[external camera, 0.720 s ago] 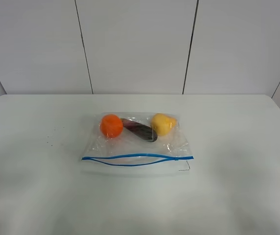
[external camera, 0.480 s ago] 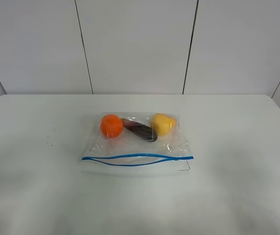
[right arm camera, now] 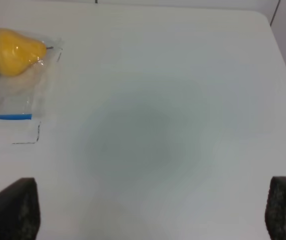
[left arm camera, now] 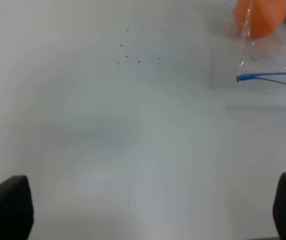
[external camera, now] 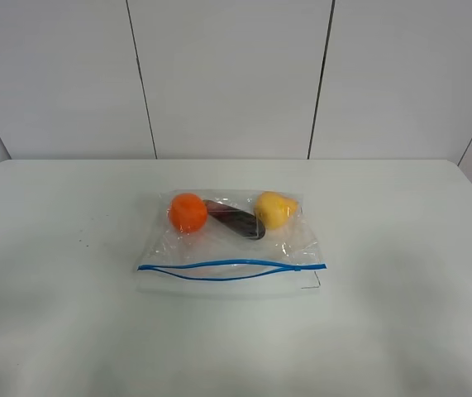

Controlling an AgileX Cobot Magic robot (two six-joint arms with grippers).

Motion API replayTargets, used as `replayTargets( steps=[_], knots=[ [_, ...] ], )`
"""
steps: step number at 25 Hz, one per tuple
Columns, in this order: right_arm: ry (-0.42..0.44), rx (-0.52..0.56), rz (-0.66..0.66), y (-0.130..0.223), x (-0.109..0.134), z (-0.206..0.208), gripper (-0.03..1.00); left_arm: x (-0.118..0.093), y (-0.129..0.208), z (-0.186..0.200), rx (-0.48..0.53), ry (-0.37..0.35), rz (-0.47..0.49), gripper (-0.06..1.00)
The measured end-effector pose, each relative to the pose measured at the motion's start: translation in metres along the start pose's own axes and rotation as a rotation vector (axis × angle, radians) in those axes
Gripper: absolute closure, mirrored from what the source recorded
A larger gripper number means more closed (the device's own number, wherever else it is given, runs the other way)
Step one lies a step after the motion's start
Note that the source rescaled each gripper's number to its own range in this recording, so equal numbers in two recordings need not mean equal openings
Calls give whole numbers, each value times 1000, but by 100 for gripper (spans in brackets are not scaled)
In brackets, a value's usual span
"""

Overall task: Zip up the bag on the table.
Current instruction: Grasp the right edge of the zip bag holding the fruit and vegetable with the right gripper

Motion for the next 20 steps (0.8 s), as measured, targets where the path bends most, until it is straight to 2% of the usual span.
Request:
replayTargets(
  steps=[8, 11, 15, 20],
  knots=[
    [-2, -2, -2, 0, 0, 0, -3, 0, 0, 0, 0, 0, 0, -6],
    [-33, 6, -21, -11, 2, 1, -3, 0, 0, 0, 0, 0, 0, -6],
    [-173, 119, -96, -32, 16, -18, -3, 0, 0, 0, 0, 0, 0, -6],
    [-432, 297, -166, -50, 47, -61, -3, 0, 0, 0, 0, 0, 0, -6]
  ],
)
Point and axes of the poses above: a point on each arm's last joint axis where the gripper is mounted, z pointing back along that axis away from the gripper, x along the wrist's bending axis when the last joint is at zero, y = z × x, the point moved 7 cm from there along -z, pointing out along that axis toward the gripper, and after that the axes turned 15 degrees about z, right-handed, at the moved point
